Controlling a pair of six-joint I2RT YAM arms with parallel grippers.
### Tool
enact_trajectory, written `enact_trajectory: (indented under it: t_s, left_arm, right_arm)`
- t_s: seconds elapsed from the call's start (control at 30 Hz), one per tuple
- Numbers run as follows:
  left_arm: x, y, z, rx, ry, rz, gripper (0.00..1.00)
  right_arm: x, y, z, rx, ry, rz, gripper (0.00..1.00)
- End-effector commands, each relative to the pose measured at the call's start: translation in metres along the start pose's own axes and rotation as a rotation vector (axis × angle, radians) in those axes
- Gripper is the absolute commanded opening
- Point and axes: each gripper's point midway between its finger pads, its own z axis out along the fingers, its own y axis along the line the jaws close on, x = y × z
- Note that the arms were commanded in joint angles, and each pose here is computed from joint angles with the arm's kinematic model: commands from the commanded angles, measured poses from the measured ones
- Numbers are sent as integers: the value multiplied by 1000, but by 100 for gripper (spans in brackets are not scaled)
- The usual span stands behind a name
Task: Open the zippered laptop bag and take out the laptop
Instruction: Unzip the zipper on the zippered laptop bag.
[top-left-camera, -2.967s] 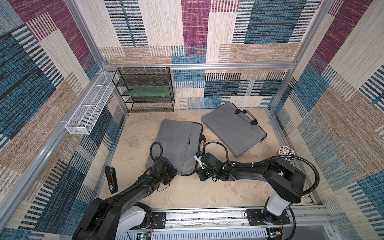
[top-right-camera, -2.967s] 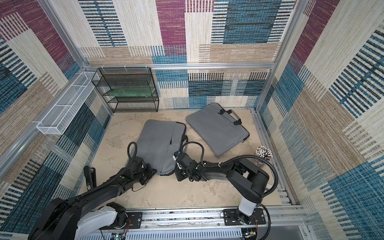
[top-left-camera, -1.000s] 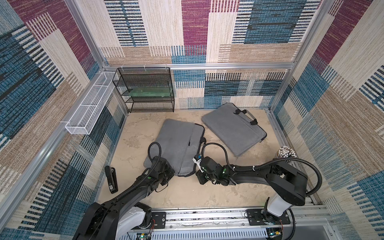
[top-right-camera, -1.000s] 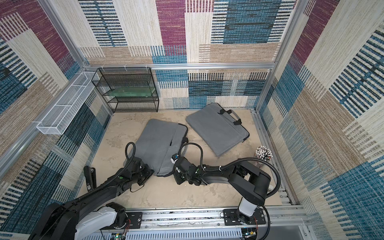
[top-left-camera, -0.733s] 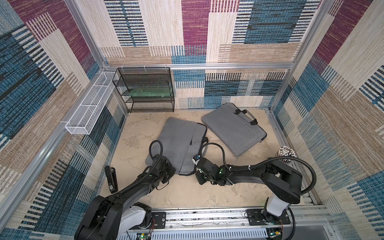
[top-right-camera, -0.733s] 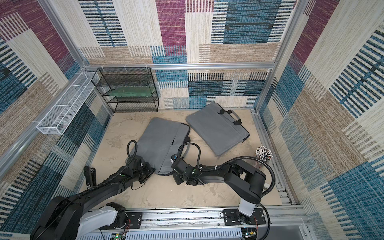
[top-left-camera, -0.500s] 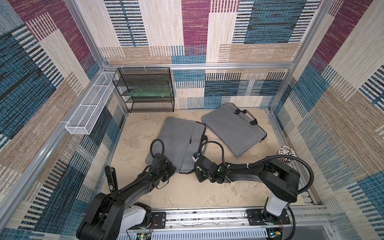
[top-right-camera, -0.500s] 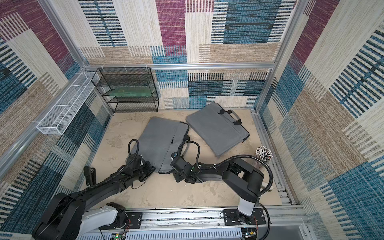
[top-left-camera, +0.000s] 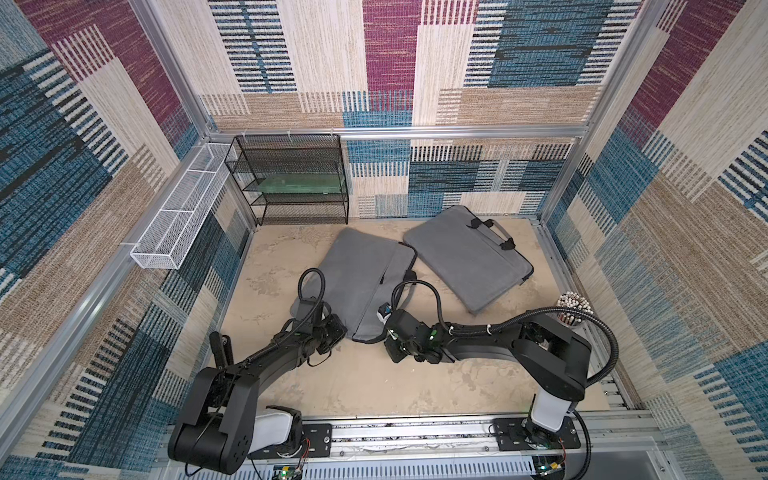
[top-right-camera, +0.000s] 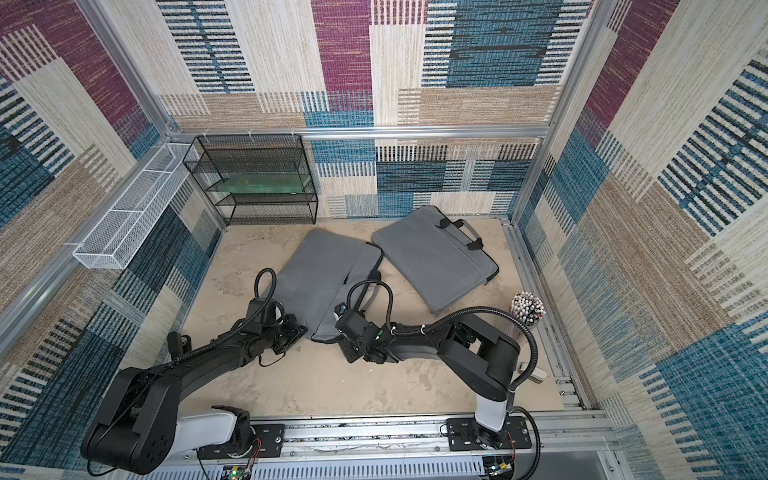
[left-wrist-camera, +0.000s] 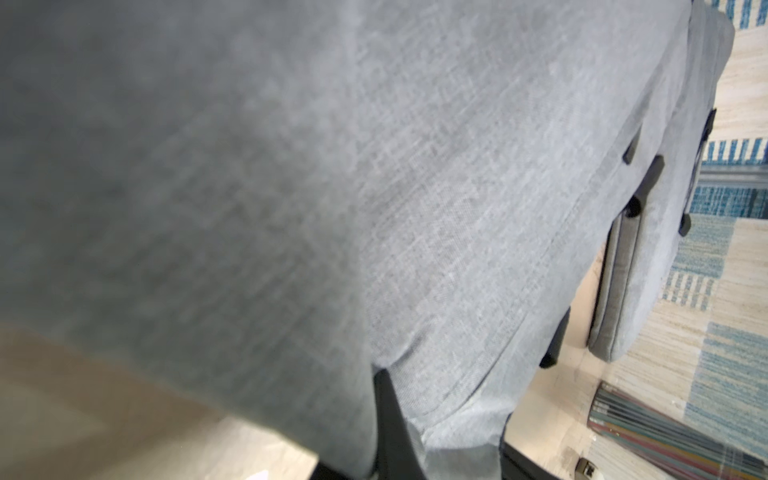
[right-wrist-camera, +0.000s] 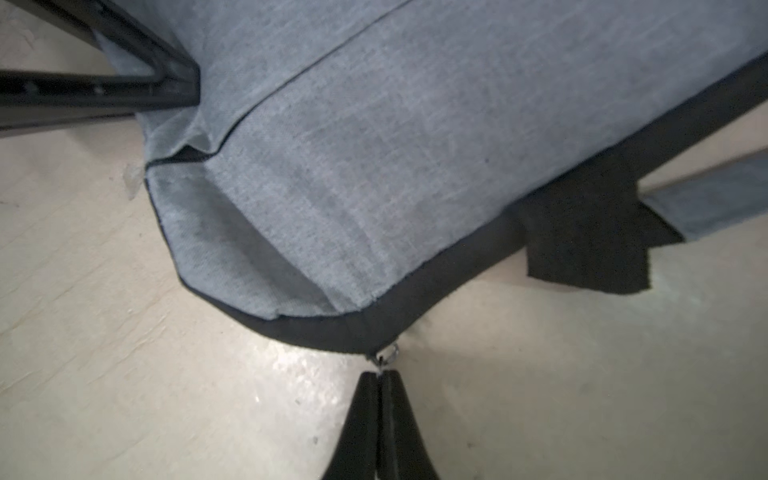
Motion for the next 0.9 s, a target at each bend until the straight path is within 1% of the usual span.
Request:
enact_trajectory:
  t_s: [0.0,0.03,0.07,0.17,0.2,0.23,0.27,0.37,0.43,0.63,0.87]
  left_arm:
    - [2,40,-5,-185,-15,-34,30]
    - [3,40,-7,-187,-12,-44,39]
    - [5,42,-9,-192,-11,-53,46]
    - [13,48,-16,-196,-7,-96,67]
    - [17,48,-17,-185,-4,-115,73]
    - [21,48,-19,-167,-4,-130,77]
    - [23,46,-20,-147,-6,-141,78]
    - [31,41,-24,-102,-8,-161,78]
    - [37,38,-26,-80,-5,-175,77]
    - [50,30,-27,-50,9,-166,67]
    - [60,18,-17,-20,44,-137,54]
  right_arm:
    - [6,12,7,-46,57,-19,0]
    - [3,14,9,-55,54,-16,0]
    - [5,28,9,-75,56,-34,0]
    - [0,38,10,-93,54,-44,0]
    - [-1,40,10,-94,52,-48,0]
    - [-1,42,10,-96,54,-52,0]
    - [0,43,10,-99,55,-54,0]
    - [0,45,8,-113,55,-56,0]
    - [1,47,6,-124,54,-61,0]
    - [-1,55,1,-169,41,-75,0]
    - [1,59,1,-194,46,-81,0]
